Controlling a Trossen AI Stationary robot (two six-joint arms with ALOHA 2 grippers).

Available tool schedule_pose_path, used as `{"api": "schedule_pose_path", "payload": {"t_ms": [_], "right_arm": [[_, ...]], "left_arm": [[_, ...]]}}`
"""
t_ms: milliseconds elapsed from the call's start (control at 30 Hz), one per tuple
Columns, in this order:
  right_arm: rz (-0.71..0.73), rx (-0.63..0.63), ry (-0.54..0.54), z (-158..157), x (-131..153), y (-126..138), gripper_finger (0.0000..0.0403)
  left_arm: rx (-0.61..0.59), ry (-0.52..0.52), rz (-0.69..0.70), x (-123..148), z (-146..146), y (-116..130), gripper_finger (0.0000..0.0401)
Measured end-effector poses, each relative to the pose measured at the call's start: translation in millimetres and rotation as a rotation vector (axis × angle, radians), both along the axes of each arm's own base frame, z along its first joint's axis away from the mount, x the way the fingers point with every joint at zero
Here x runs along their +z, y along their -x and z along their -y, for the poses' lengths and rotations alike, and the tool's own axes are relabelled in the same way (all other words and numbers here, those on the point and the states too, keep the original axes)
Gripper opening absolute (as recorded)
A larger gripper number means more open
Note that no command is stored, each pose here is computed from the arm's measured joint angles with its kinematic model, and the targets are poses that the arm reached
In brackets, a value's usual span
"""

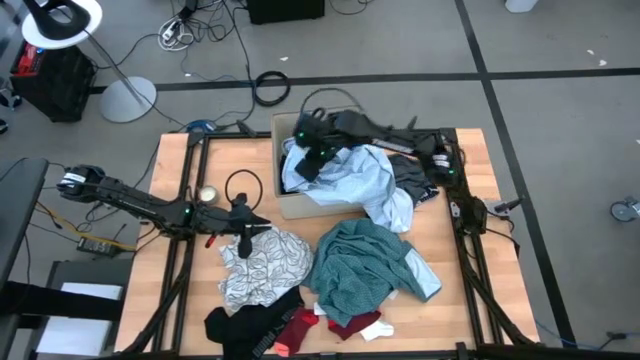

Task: Sort clothes
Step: Put the blue shirt into the laundry organizer

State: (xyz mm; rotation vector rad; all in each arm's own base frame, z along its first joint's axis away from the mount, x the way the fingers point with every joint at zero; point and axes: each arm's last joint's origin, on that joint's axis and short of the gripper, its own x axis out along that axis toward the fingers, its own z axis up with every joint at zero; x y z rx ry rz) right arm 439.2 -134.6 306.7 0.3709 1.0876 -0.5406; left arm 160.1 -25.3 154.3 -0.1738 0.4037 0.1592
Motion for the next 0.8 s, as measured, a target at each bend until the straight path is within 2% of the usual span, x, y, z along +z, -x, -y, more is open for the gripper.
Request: {"api": "schedule_pose_path", "payload": {"t_ms": [200,267,367,500,667,800], "right_arm": [[-0.085,0.008,-0.112,13,-56,-20,0.0156],[-0.108,0.009,-0.131,15,-64,-21,0.0177],[-0.105,0.014,-0.154,16,-61,-18,0.0201],[-0.050,0.022,-0.154,15,-32,-6,0.0220],[0.094,0.024,-0.095,7,35,24,0.0226],[0.187,-0.016,0.007,-3,85,56,0.0224]], "left_arm": [[0.001,0.000,0.000,0,0,0,0.0083],[0.001,0.000,0.000,0,0,0,0.0083],[0.001,0.000,0.000,0,0,0,0.0083],[0.001,0.000,0.000,0,0,0,0.0083],[0.001,0.000,0.000,0,0,0,0.0083],[0.001,0.000,0.000,0,0,0,0.0083]]}}
